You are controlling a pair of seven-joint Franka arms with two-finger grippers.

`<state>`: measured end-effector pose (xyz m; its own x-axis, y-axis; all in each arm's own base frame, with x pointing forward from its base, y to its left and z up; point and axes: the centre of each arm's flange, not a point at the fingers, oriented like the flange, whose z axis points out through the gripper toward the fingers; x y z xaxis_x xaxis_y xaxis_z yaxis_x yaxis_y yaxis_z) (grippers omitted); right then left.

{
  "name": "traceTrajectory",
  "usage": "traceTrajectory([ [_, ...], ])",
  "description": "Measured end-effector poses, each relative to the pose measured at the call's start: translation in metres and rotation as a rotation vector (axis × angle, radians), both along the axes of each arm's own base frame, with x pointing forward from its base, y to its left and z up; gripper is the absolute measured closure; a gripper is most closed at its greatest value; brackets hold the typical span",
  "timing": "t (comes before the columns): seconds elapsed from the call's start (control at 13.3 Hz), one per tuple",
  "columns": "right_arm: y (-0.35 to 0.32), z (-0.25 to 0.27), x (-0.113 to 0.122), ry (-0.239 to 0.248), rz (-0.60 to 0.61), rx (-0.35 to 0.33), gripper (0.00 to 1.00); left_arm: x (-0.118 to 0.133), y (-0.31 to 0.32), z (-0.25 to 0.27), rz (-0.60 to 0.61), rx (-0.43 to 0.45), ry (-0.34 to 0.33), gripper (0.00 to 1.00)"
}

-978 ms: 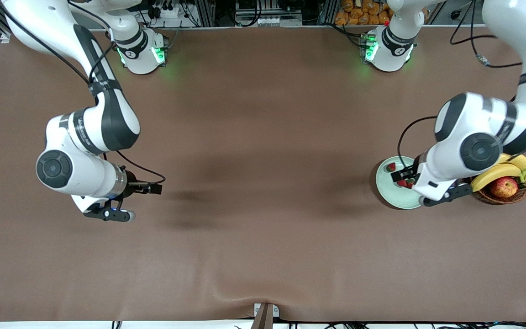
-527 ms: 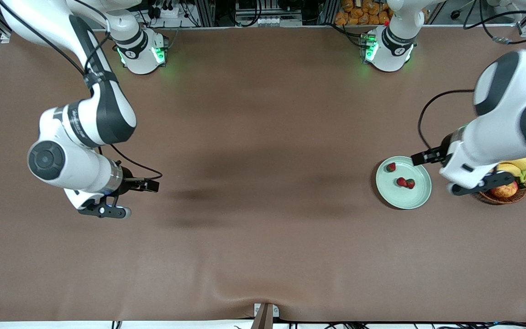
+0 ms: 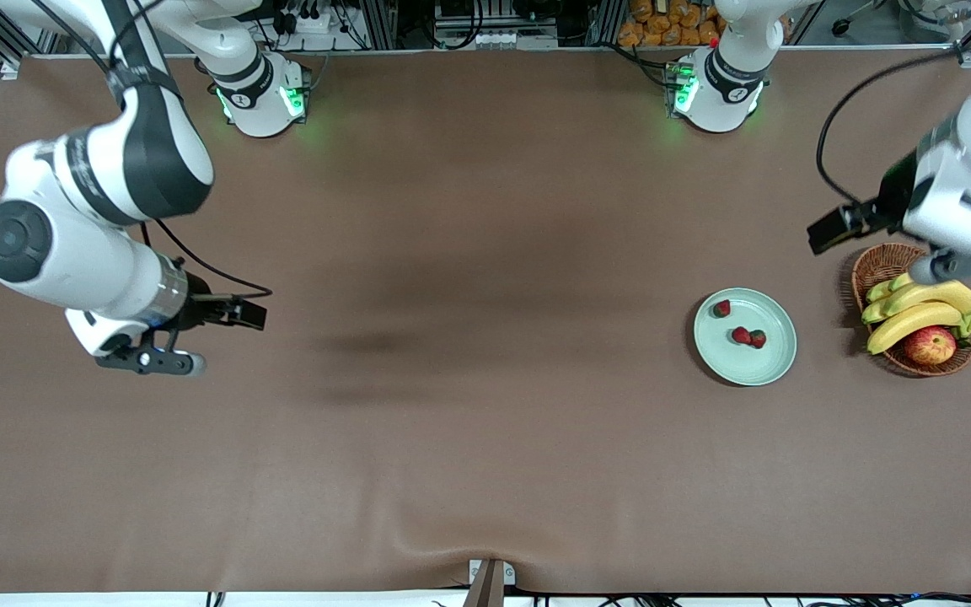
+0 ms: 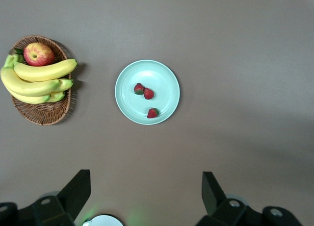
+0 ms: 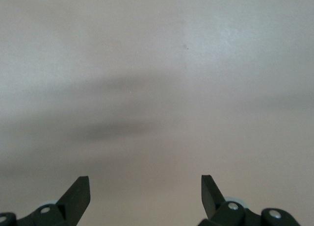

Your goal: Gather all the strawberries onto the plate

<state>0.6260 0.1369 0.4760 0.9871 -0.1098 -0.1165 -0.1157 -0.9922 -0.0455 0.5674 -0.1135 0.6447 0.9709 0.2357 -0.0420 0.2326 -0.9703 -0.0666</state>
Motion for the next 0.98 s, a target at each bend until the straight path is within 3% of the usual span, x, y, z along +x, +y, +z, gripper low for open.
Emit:
traceTrajectory([
  [0.23, -0.032, 0.045, -0.016, 0.007, 0.026, -0.003, 0.0, -0.014, 0.003, 0.018, -0.044, 0.019, -0.015, 0.0],
  [0.6, -0.125, 0.098, -0.034, -0.007, 0.021, 0.004, 0.0, -0.007, 0.046, 0.015, -0.085, 0.002, 0.002, 0.0],
  [0.98, -0.172, 0.101, -0.043, 0.035, -0.007, -0.075, 0.0, -0.02, 0.069, 0.006, -0.081, -0.024, 0.03, 0.0],
])
